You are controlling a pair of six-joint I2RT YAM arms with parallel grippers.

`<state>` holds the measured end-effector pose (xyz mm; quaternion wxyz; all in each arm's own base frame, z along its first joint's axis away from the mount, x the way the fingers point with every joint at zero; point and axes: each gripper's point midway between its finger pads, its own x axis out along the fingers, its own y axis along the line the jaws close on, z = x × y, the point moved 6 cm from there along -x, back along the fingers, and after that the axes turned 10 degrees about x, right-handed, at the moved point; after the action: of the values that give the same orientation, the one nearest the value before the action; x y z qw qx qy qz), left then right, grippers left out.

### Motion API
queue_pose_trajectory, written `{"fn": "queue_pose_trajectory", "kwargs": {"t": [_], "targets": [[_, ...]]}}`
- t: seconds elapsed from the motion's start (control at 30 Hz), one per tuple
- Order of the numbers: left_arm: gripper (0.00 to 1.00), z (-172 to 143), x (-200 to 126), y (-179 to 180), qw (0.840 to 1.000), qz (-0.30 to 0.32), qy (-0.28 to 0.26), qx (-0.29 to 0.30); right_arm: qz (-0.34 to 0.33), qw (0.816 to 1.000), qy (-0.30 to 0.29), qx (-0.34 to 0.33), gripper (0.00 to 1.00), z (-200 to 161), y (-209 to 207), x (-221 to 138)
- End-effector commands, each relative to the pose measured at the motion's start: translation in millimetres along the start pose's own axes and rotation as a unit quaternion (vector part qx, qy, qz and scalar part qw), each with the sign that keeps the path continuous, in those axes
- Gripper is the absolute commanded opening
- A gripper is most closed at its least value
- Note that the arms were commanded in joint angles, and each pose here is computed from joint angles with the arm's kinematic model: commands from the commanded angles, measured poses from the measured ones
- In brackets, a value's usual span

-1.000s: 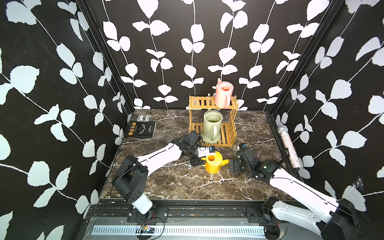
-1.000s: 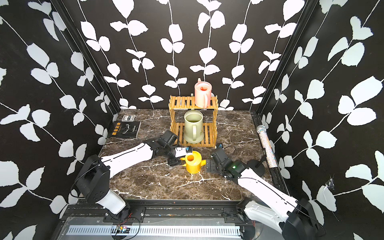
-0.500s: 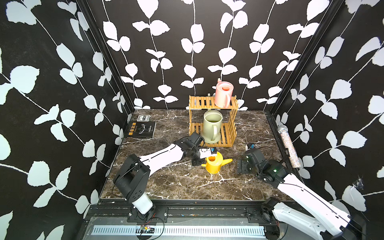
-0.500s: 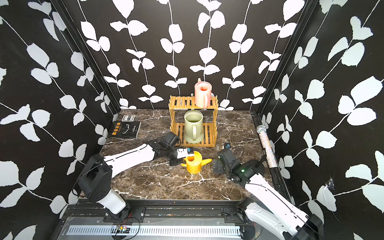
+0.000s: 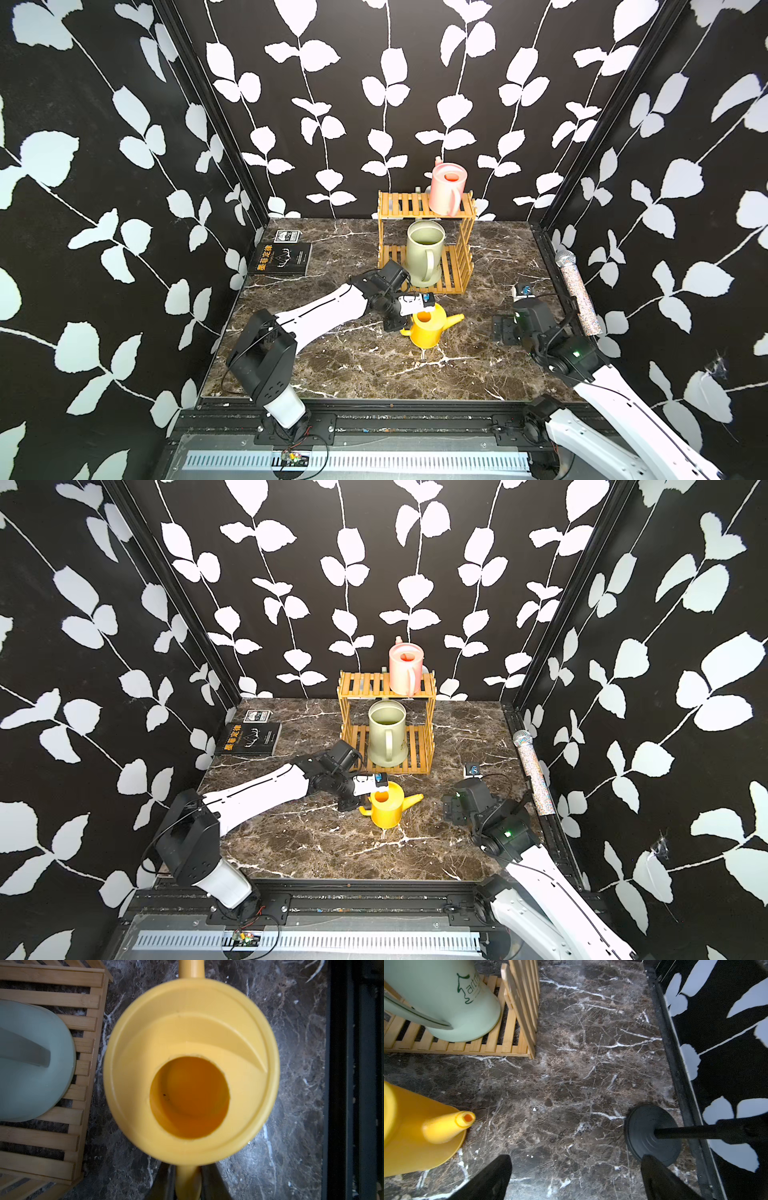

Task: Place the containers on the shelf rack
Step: Pick up the spray bottle from the center of the board, then place the spray bottle on the shelf.

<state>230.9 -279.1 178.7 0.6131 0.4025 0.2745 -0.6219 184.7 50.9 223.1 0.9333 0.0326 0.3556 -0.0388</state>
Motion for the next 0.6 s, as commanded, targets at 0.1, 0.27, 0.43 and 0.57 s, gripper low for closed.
{"fn": "queue_pose_trajectory", "kwargs": {"t": [0.1, 0.27, 0.43, 0.57], "targets": [[0.02, 18.8, -52.2, -12.6, 1.0, -0.002, -0.013, 0.009, -0.045, 0.997, -0.059, -0.019, 0.99, 2.6, -20.0, -6.1], [0.0, 22.9, -78.4, -7.8, 0.999, 0.036, 0.007, -0.007, -0.045, 0.993, -0.093, -0.048, 0.99, 12.0, -23.1, -13.6], [0.0, 32.9, -101.3, 3.2, 0.996, 0.078, 0.012, -0.036, -0.012, 0.992, -0.115, -0.05, 0.99, 14.1, -18.9, -15.5], [0.0, 41.2, -116.5, 13.7, 0.992, 0.115, 0.011, -0.058, 0.02, 0.991, -0.126, -0.043, 0.99, 13.0, -13.9, -14.8]]}}
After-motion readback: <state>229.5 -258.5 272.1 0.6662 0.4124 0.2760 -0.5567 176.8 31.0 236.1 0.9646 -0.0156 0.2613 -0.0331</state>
